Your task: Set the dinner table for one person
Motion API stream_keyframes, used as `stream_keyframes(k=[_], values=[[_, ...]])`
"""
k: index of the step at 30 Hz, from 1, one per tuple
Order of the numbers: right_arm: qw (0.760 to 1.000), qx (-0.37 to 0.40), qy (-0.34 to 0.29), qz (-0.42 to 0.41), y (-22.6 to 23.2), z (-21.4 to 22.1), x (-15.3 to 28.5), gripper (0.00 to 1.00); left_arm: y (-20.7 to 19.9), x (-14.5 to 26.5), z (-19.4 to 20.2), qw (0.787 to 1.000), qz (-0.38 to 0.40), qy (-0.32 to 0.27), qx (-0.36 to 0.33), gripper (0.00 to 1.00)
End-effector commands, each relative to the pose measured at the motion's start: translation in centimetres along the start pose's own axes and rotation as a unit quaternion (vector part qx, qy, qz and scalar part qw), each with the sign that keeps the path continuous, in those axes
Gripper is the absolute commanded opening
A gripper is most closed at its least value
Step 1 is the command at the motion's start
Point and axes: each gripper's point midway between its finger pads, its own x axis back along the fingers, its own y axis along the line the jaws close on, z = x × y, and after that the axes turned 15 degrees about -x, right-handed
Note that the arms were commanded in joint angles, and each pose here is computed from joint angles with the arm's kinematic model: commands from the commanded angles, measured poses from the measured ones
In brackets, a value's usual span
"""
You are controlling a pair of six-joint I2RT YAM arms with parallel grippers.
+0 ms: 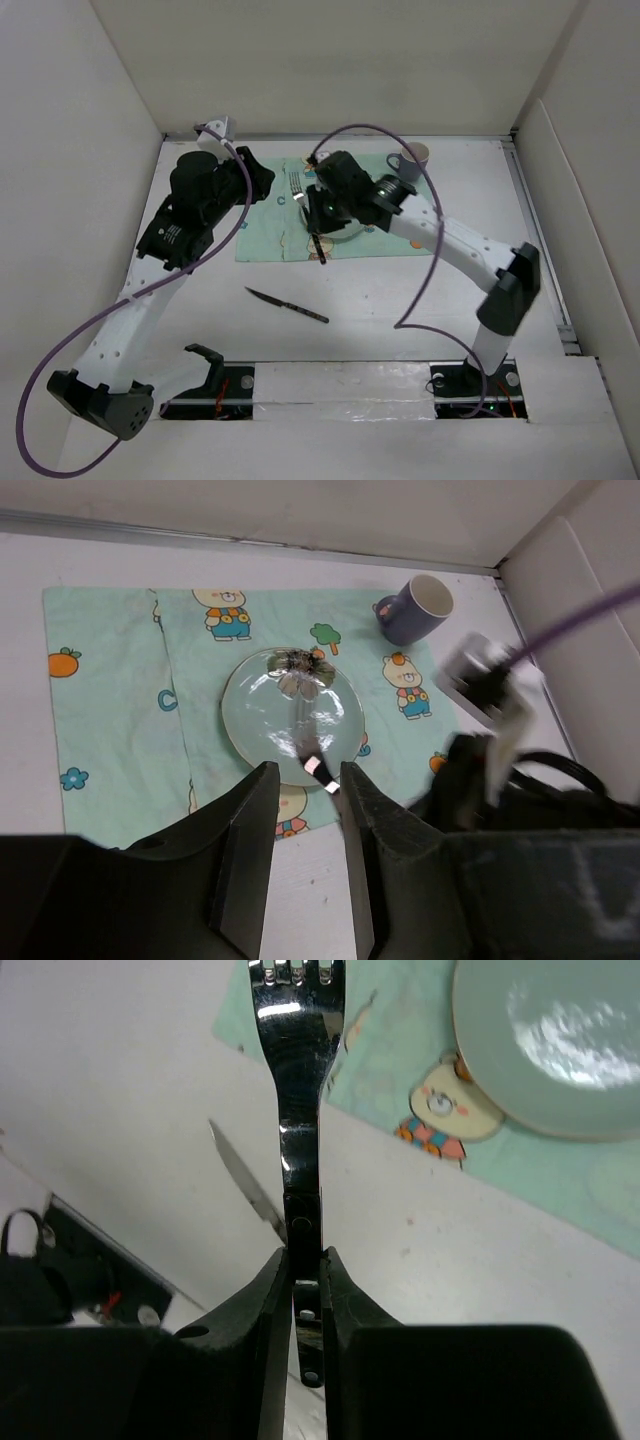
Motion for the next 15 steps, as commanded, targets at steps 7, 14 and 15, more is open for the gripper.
stream_keyframes(k=[7, 14, 15], values=[[0.999, -0.011, -0.052, 0.002, 3.5, -9.3, -11.1, 0.0, -2.8, 3.4, 0.8, 0.999, 0.04, -0.008, 0.008, 0.29], [0.994, -0.095, -0.054, 0.017, 0.5, -9.8, -19.7, 0.0, -1.5, 5.0, 0.8, 1.0, -0.009, -0.016, -0.01, 0.29], [0.993, -0.101, -0.052, 0.016, 0.4, -9.6, -20.2, 0.0, -1.6, 4.9, 0.9, 1.0, -0.008, -0.015, -0.011, 0.29]])
